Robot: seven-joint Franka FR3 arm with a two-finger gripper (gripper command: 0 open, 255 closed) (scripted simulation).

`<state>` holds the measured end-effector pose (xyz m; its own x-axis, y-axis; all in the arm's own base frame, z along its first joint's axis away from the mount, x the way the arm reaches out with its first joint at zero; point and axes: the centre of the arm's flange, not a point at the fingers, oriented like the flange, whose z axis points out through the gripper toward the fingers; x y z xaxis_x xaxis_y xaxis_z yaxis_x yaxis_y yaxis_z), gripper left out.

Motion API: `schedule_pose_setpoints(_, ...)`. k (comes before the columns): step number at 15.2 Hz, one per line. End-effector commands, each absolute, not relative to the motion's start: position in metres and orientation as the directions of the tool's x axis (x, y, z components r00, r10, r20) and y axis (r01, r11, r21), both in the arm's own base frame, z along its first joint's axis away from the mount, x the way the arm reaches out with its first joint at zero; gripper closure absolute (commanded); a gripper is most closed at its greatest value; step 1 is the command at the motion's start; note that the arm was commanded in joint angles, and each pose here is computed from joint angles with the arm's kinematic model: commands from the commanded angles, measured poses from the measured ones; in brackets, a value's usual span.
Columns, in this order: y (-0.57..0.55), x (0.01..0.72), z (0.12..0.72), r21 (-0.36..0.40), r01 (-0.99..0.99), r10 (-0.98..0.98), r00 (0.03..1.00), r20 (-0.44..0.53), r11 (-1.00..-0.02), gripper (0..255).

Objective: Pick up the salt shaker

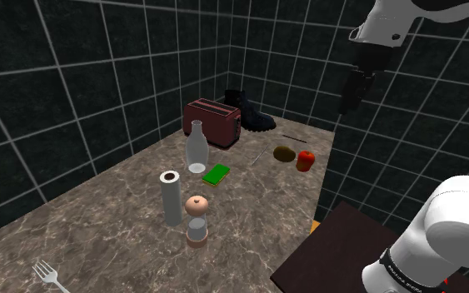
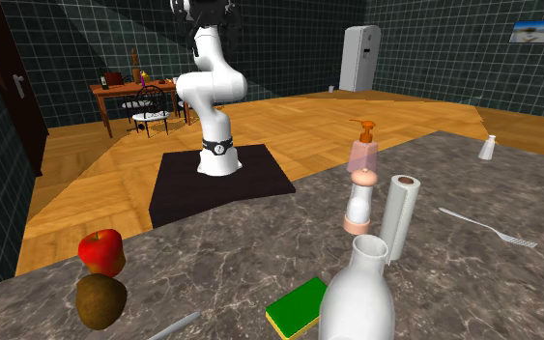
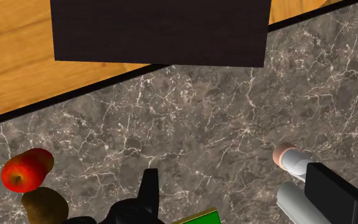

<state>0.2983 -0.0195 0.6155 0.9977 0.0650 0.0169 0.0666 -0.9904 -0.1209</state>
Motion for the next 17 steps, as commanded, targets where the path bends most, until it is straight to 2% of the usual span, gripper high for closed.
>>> schedule_pose_setpoints(1,-0.019,0.298,0.615,-0.121,0.067,0.065,0.998,0.017,-0.990,0)
schedule_pose_setpoints(17,0.134,0.374,0.496,-0.140,0.043,0.041,0.999,0.022,-0.989,0)
